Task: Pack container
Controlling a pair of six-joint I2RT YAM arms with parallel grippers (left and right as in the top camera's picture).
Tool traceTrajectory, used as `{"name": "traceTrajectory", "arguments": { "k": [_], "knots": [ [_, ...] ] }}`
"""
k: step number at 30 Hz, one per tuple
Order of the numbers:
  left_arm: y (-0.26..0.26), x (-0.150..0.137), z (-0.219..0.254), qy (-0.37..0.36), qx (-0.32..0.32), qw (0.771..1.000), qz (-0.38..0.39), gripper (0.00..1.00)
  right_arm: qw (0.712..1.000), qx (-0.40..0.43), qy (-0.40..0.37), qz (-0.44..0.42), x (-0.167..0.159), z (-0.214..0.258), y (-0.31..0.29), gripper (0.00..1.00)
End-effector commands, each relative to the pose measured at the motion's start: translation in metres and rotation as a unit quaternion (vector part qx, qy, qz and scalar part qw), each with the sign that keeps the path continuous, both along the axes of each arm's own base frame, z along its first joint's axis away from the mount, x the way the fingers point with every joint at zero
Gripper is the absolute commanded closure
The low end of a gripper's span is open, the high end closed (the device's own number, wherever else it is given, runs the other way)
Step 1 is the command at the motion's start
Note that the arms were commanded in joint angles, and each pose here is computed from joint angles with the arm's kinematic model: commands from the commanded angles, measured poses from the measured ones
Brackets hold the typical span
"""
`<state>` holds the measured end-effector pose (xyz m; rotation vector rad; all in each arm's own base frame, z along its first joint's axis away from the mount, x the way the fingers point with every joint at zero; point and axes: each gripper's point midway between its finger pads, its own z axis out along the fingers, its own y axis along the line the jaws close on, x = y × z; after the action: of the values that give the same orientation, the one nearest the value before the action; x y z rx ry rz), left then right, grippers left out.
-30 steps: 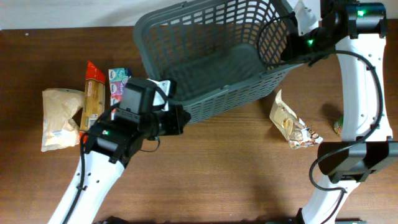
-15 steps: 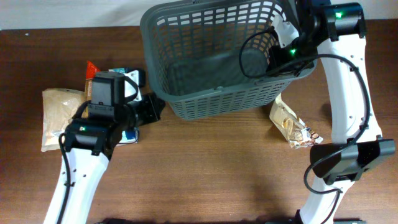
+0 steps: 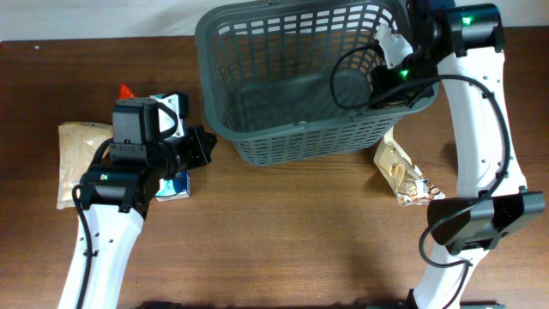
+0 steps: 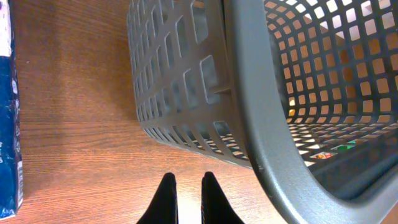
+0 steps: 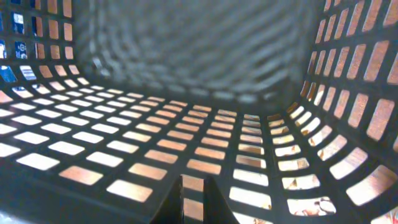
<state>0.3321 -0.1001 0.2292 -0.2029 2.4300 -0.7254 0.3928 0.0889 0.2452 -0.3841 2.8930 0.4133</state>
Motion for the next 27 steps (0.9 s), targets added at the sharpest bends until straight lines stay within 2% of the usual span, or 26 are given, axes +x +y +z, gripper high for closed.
{"name": "traceTrajectory", "arguments": {
  "k": [1,6,10,15,20,27],
  "knots": [
    [0.002,0.003,0.013,-0.03,0.013,0.999,-0.01,0.98,0.999,0.002,-0.035,0.011,0.011,0.011,0.01,0.96],
    [0.01,0.002,0.047,-0.089,0.039,0.995,-0.006,0.98,0.993,0.014,-0.114,0.005,0.028,0.05,0.015,0.96],
    [0.017,-0.008,0.08,-0.138,0.048,0.989,0.01,0.98,0.976,0.026,-0.216,-0.021,0.04,0.11,0.009,0.96],
    [0.034,-0.029,0.098,-0.165,0.073,0.983,0.046,0.98,0.939,-0.027,-0.308,-0.148,0.043,0.167,-0.051,0.94],
    [0.057,-0.056,0.1,-0.161,0.113,0.976,0.092,0.98,0.919,-0.066,-0.307,-0.238,0.036,0.171,-0.119,0.92],
    [0.047,-0.077,0.1,-0.146,0.078,0.983,0.075,0.98,0.908,-0.07,-0.262,-0.319,0.028,0.149,-0.192,0.96]
  ]
}}
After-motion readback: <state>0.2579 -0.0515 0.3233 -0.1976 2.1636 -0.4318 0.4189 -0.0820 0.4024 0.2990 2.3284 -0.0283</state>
